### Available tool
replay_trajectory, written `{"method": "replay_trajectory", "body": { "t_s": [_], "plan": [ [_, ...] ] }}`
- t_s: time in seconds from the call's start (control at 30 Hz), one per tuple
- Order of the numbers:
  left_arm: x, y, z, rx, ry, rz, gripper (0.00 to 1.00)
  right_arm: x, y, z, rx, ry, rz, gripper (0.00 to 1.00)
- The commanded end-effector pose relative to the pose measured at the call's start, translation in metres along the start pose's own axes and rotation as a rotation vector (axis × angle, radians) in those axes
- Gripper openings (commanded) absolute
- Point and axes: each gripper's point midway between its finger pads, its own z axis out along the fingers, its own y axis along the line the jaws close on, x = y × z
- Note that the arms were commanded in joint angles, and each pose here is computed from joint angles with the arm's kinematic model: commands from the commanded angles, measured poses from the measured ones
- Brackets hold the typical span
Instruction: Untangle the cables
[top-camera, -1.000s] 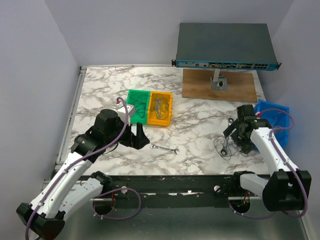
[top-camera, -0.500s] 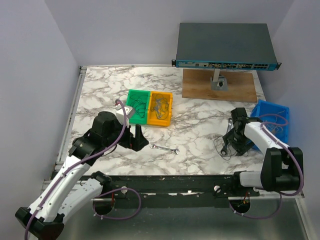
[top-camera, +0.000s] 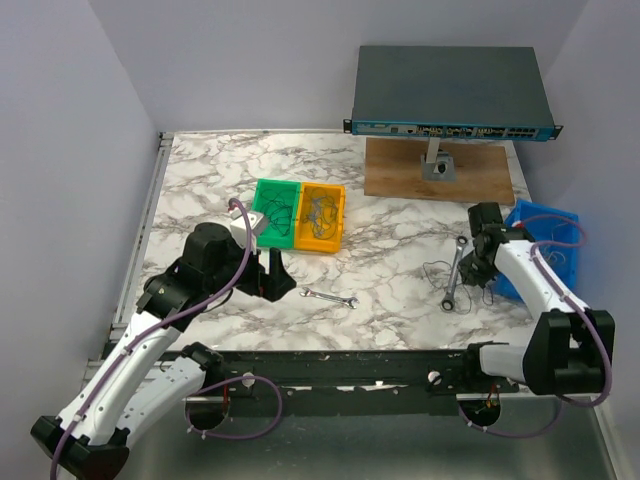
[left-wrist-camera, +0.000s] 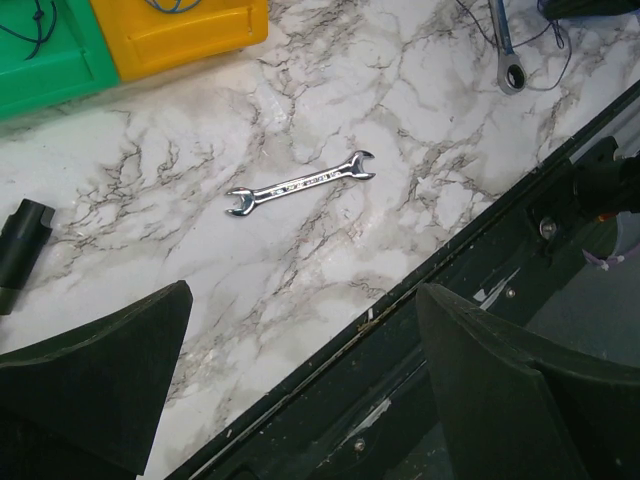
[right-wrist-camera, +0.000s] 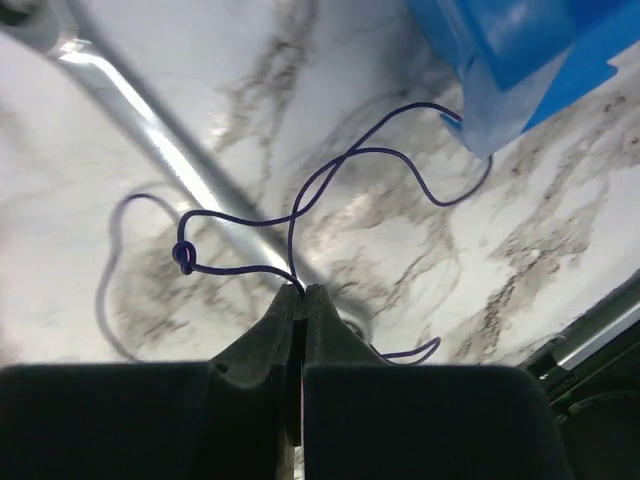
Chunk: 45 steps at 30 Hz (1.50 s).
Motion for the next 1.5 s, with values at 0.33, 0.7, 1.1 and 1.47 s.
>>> {"method": "replay_trajectory", "body": {
  "t_s": [0.33,0.7,1.1,1.47],
  "plan": [
    [0.000,0.019,0.005,-0.078,0.008,-0.021,0.99,-0.034,0.122,-0.192,-0.754,0.034,-0.107,0.01],
    [-0.011,0.052,-0.003,-0.246,-0.042,-0.106,0.98,0.053,0.234,-0.291,-1.054,0.059,-0.377,0.01],
    [-0.036,0.105,-0.055,-0.555,-0.280,-0.224,0.98,0.152,0.331,-0.330,-1.189,0.090,-0.597,0.01],
    [-0.042,0.120,-0.074,-0.627,-0.377,-0.269,0.99,0.176,0.399,-0.285,-1.181,-0.063,-0.666,0.01]
  ]
}}
